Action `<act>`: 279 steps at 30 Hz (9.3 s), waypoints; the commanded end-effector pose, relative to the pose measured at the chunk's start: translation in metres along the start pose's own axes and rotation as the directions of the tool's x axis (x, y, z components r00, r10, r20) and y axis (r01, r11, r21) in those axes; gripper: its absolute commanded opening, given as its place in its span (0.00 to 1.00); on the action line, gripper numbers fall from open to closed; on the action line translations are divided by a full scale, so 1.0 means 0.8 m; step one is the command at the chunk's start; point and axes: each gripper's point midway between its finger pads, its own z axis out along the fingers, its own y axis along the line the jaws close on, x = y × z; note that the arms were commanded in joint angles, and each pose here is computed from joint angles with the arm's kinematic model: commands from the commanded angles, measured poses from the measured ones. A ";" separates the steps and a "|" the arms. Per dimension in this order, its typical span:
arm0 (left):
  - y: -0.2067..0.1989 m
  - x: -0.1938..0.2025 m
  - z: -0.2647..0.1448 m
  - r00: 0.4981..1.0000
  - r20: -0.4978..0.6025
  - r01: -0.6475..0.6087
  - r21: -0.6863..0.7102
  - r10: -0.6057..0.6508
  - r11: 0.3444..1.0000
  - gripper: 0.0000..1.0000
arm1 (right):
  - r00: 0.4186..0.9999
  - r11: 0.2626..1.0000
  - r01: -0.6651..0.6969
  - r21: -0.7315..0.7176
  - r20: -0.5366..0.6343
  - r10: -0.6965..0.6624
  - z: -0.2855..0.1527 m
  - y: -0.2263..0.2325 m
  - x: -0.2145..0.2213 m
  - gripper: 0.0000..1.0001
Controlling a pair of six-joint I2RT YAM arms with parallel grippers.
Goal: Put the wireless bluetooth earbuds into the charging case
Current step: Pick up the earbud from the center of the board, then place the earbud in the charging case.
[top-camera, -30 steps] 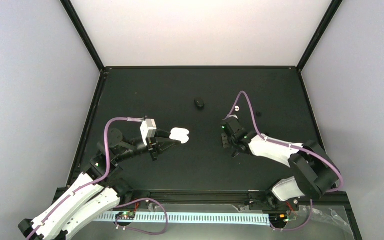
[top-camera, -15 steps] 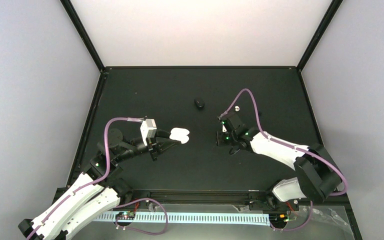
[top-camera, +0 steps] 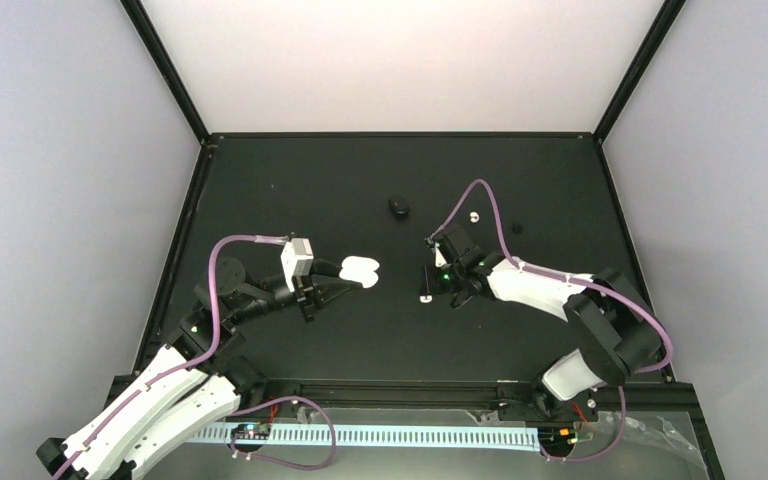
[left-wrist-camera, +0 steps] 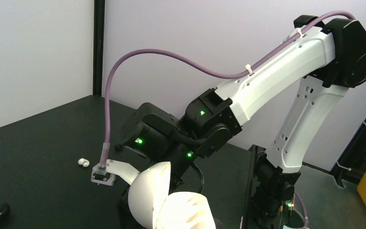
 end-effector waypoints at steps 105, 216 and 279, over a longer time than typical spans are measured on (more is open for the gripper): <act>-0.008 -0.010 -0.002 1.000 0.011 -0.003 0.026 0.003 1.000 0.01 | 0.983 0.968 0.181 0.174 -0.020 -0.180 -0.007 -0.005 0.035 0.20; -0.010 -0.008 -0.002 1.000 0.008 0.004 0.034 -0.005 0.999 0.02 | 0.973 0.955 0.215 0.207 0.040 -0.227 -0.015 0.005 0.016 0.01; -0.058 0.007 -0.012 0.980 0.154 -0.167 0.277 0.128 0.946 0.02 | 0.461 0.385 0.887 -0.255 0.530 -0.711 -0.354 0.296 0.037 0.01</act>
